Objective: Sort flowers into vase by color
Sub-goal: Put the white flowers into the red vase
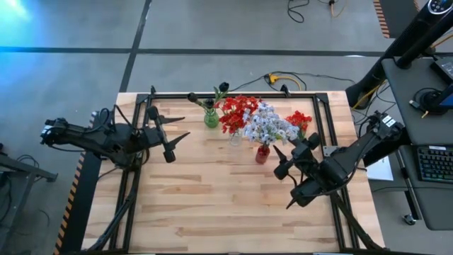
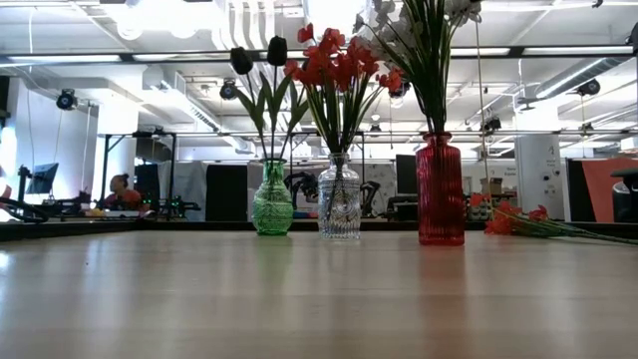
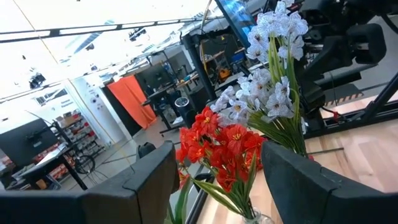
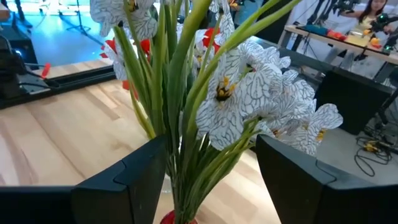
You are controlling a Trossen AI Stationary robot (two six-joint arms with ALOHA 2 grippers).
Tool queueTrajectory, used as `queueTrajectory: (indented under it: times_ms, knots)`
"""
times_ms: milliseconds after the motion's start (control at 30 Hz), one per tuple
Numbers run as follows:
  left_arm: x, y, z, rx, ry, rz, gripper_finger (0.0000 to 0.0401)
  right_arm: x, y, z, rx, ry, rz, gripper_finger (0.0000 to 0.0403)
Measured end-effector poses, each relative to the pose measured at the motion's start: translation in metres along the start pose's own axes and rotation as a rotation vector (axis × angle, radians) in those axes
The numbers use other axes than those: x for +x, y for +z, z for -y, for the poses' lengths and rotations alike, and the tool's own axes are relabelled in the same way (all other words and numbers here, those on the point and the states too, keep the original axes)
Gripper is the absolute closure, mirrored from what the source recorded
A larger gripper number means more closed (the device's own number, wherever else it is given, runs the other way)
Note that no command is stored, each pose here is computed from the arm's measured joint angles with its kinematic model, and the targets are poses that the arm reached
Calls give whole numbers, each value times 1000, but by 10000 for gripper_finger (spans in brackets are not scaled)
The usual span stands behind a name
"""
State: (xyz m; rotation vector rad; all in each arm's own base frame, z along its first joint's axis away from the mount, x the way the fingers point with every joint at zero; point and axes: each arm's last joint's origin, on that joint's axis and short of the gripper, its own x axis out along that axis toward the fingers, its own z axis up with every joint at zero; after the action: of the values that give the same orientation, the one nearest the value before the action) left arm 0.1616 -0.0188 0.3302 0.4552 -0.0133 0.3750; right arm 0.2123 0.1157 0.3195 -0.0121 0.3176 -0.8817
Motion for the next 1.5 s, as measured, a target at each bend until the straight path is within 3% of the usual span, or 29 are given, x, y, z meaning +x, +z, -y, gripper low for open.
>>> queueTrajectory:
  times_ms: [167,367,633,800,967,1167,1500]
  knots:
    - [0,0,0,1,2,-3,182,0,1,0,-47,9,-10,172]
    - [2,-1,0,5,4,-8,182,-12,19,5,-38,169,-261,174]
    - [4,-2,1,19,10,-11,182,-12,35,11,113,129,-181,183]
    - [4,-1,1,10,13,-5,182,-5,21,10,119,94,-201,183]
    - [10,-6,8,-80,-6,-30,182,-6,7,8,84,104,-234,184]
    - [25,-15,31,-253,-176,-65,182,-4,-25,4,-100,98,-232,184]
    - [42,-36,60,-195,-219,-213,182,7,-73,-6,-157,77,-31,184]
